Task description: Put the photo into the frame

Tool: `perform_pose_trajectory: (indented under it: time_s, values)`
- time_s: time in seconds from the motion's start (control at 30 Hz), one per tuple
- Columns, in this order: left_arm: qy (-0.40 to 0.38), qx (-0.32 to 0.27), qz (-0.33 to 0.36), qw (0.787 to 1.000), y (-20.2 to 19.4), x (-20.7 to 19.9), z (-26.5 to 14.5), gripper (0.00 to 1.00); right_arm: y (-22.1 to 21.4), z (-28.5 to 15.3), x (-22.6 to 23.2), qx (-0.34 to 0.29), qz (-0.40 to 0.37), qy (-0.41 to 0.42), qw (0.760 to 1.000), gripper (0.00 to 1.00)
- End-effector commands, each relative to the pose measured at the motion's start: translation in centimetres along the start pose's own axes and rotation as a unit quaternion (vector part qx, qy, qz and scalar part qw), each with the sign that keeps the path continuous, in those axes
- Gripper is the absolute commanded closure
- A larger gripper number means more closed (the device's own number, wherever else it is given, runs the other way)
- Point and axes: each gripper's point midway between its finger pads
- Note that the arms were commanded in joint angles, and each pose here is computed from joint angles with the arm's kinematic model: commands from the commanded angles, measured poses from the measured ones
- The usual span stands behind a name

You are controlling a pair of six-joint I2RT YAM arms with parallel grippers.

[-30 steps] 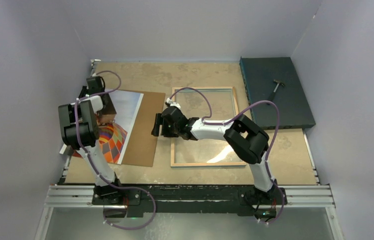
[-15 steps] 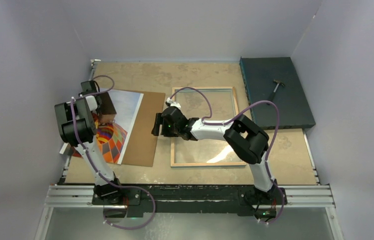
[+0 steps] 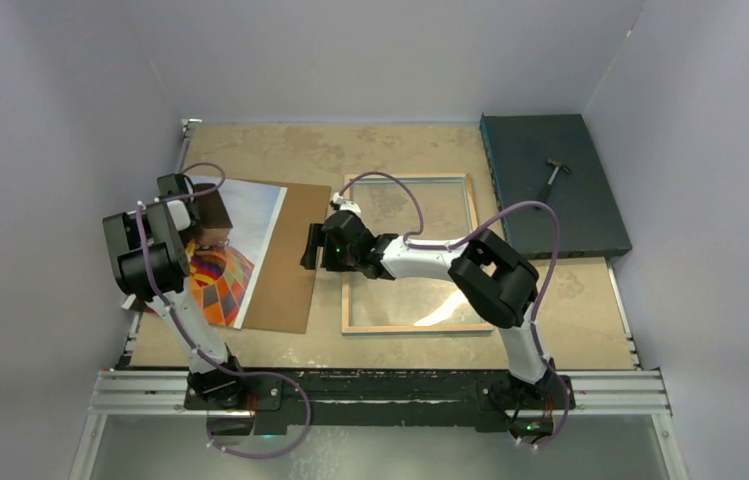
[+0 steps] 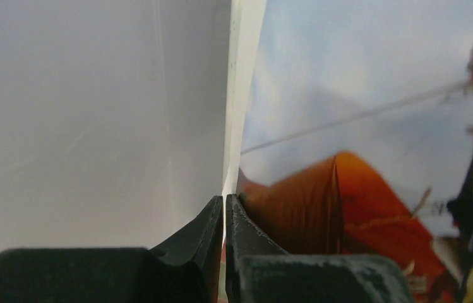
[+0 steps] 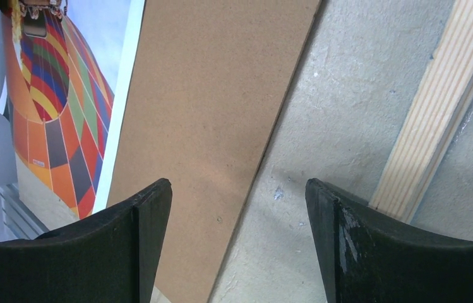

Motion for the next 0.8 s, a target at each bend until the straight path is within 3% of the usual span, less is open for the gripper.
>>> perform_pose_trajectory:
  time_s: [0.0, 0.27, 0.53, 0.77]
  values:
    - [-0.091, 0.024, 0.0, 0.996, -3.3, -3.8, -1.7, 0.96, 1.1, -0.1, 1.3, -0.013, -0.015, 0.008, 1.0, 0.19]
    - [-0.133, 0.012, -0.003, 0.991, -4.6, -4.5, -4.8, 0.96, 0.5, 1.3, 4.2, 0.005, -0.022, 0.062, 0.998, 0.19]
    - [-0.161, 0.033, 0.003, 0.986, -6.3, -5.7, -5.0, 0.99, -1.1, 3.2, 7.0, 0.03, -0.001, 0.099, 0.995, 0.18]
    - [-0.153, -0.055, -0.029, 0.986, 1.3, -0.2, -9.8, 0.97, 0.3, 3.1, 7.4, 0.001, 0.003, 0.078, 0.997, 0.18]
Point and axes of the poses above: each gripper's point midway between its finger pads, its own z axis out along the fingers, its own x axis along the line the jaws close on, y = z × x, and after that the axes turned 9 degrees about -z, right-handed
